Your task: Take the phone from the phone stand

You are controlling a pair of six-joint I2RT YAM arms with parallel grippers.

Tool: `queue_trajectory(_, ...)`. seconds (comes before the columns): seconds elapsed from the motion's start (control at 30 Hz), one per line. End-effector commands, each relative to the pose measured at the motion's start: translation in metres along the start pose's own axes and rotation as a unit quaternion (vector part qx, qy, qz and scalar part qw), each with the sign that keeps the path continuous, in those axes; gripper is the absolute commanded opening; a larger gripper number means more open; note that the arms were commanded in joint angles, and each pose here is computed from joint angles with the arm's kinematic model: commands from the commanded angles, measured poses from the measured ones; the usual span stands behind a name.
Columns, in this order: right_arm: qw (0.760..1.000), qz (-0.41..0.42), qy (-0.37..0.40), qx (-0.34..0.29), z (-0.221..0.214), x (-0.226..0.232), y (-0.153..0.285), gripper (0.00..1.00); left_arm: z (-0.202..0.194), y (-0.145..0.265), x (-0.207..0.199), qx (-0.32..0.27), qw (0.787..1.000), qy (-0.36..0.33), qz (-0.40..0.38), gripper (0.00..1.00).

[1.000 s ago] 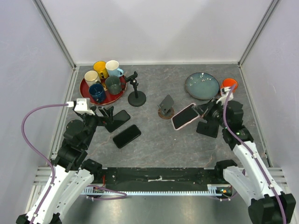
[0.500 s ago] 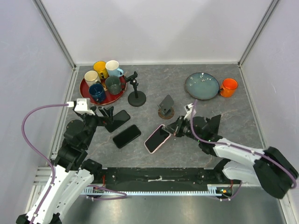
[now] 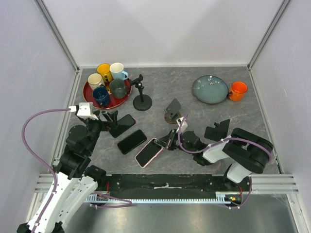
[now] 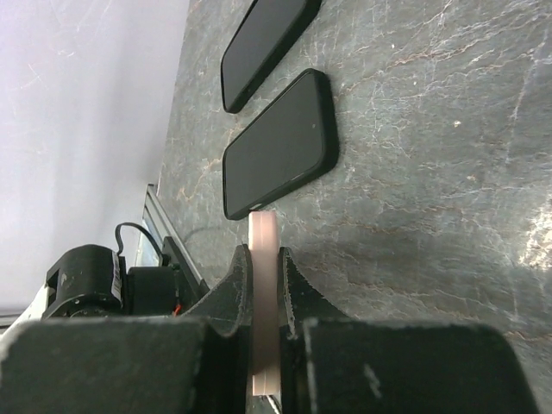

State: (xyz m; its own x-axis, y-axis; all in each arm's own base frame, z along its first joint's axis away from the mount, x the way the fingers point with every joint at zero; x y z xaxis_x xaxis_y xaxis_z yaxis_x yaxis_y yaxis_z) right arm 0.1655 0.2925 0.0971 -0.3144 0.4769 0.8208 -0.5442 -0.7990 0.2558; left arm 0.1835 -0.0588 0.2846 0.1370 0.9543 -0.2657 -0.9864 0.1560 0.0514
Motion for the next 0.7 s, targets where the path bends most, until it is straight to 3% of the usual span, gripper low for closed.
queue_trajectory(0.0, 0.993, 0.099, -0.023, -0.059, 0.019, 0.045, -0.011, 0.00, 0.009, 0.000, -0.001, -0.026, 1.000, 0.017, 0.000, 0.92)
queue_trajectory(0.2, 0.997, 0.046, -0.014, -0.057, 0.012, 0.026, -0.010, 0.00, 0.009, 0.000, -0.001, -0.026, 1.000, 0.017, -0.001, 0.92)
queue_trajectory(0.37, 0.999, -0.018, 0.036, -0.036, 0.008, 0.010, -0.009, 0.20, 0.009, 0.000, -0.002, -0.026, 1.000, 0.017, -0.002, 0.92)
queue_trajectory(0.67, 0.997, -0.054, 0.060, 0.003, -0.004, -0.006, -0.018, 0.39, 0.008, -0.001, -0.002, -0.022, 1.000, 0.016, -0.002, 0.92)
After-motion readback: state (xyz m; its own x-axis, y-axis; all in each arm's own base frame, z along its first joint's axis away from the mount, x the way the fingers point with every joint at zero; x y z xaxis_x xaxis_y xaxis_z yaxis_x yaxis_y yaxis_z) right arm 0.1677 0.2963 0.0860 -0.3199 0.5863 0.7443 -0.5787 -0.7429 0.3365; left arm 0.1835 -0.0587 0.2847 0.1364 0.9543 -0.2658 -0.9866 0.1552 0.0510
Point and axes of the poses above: each gripper's point midway between its finger pads, its own y axis back along the fingers, its own x axis along the line the jaws close on, z = x × y, the point moved 6 cm from there along y, back along the fingers, and after that the axes turned 3 degrees about y, right-handed, at the moved point
